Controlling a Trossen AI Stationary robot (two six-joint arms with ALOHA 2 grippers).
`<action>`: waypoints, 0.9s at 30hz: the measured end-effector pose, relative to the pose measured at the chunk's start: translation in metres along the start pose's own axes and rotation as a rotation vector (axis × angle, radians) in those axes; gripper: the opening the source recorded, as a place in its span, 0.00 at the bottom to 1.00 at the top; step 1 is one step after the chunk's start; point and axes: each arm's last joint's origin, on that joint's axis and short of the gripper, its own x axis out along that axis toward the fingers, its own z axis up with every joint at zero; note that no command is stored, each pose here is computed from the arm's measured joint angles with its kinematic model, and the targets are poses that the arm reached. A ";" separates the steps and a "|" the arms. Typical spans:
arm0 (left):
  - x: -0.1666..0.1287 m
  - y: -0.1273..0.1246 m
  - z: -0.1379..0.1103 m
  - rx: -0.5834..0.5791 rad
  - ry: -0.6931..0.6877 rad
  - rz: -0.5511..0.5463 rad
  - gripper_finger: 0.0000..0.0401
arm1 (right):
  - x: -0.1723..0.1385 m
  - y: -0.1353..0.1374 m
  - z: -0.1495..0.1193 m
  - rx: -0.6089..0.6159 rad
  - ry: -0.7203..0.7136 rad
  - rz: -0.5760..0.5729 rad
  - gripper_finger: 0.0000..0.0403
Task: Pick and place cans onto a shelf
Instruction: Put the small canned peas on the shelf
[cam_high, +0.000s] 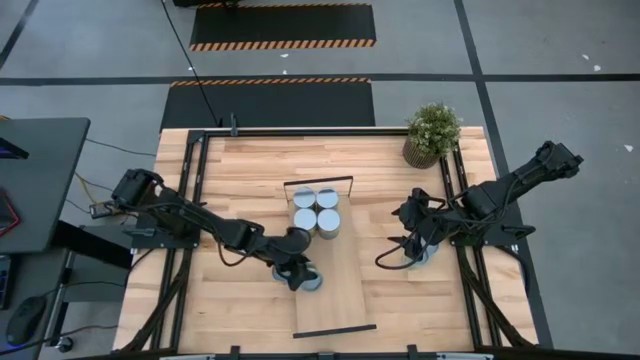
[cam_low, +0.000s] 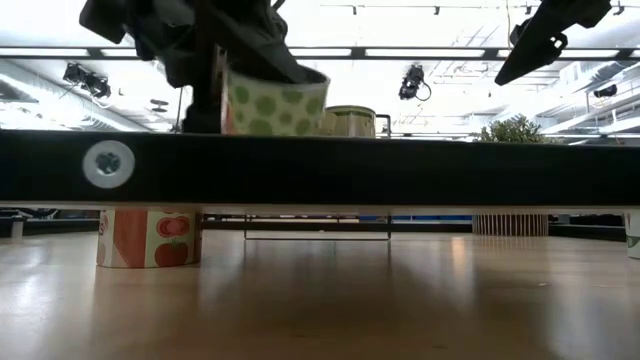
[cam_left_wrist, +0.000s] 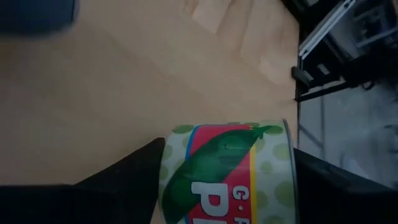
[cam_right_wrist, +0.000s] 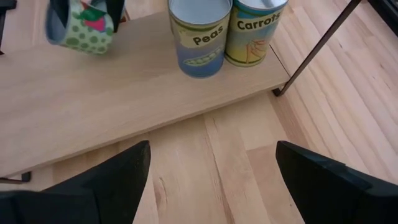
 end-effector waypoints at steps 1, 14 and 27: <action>0.000 -0.001 0.000 0.028 -0.009 -0.002 0.72 | 0.000 0.000 0.000 -0.001 0.000 0.001 0.88; 0.000 0.001 -0.003 0.095 -0.005 0.042 0.77 | 0.000 0.000 0.001 0.002 -0.004 0.005 0.88; -0.001 -0.001 -0.004 -0.030 0.048 -0.006 0.70 | 0.000 0.002 0.003 0.008 -0.025 0.020 0.88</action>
